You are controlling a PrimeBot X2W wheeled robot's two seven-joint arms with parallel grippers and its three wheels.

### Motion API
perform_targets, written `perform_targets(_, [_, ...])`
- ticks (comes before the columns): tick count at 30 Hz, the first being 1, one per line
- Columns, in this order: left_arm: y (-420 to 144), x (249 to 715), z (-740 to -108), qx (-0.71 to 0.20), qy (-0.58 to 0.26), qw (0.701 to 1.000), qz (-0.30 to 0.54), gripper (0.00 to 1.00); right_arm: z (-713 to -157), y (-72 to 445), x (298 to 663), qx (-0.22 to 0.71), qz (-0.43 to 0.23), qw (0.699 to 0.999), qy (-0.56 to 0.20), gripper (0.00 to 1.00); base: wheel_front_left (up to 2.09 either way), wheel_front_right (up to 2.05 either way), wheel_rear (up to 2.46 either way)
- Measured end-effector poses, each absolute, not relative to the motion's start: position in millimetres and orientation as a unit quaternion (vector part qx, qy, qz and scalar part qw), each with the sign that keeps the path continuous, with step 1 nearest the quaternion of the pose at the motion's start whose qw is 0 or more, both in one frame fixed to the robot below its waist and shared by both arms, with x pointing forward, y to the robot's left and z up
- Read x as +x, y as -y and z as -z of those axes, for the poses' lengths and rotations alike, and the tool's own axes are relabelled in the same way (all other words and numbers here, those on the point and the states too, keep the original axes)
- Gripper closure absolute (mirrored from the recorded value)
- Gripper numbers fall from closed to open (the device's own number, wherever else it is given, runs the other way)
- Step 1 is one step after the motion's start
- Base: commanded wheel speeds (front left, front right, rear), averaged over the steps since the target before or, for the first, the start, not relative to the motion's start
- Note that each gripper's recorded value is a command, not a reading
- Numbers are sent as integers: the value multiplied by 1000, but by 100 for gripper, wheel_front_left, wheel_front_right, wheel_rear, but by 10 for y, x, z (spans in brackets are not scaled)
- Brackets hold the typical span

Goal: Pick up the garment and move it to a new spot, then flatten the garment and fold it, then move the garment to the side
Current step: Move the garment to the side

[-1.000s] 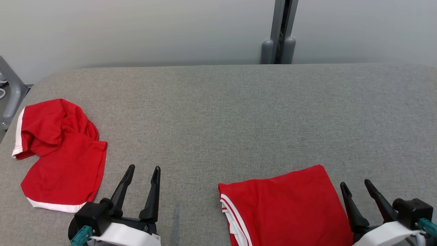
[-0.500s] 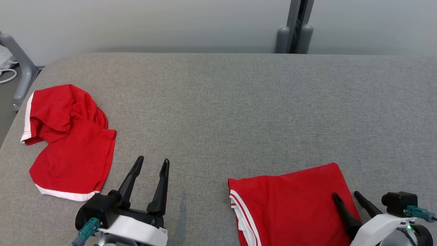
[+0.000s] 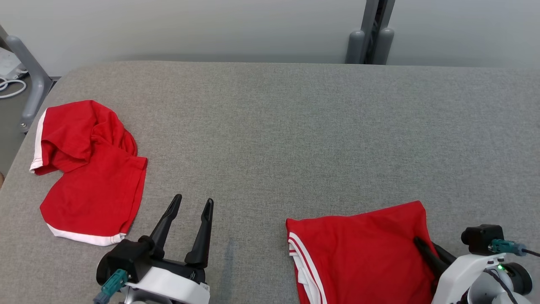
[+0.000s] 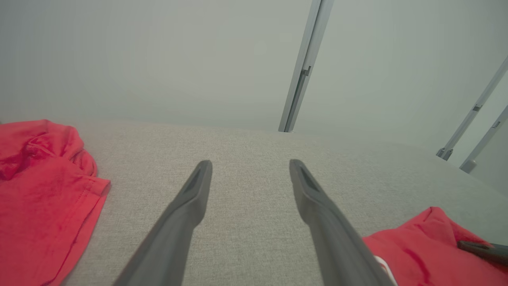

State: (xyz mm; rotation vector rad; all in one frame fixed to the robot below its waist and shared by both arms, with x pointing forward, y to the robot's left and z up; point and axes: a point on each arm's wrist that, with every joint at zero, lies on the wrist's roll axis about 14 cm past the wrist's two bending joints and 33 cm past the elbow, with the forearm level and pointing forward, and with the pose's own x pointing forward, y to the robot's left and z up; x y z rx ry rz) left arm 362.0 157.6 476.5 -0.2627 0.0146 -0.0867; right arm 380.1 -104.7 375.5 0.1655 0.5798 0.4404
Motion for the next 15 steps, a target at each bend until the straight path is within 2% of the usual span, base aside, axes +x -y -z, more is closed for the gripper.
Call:
perform_targets(10, [-1494,3699,-4775,-127,-6,990,58,0,-3848,1199,3978,47,-222,935,-274,100,0,0,0])
perform_targets(15, [-1391,3864,-4796,-122,-2,990,76,0,-3915,1401,4217,11,-216,939,-267,100,0,0,0])
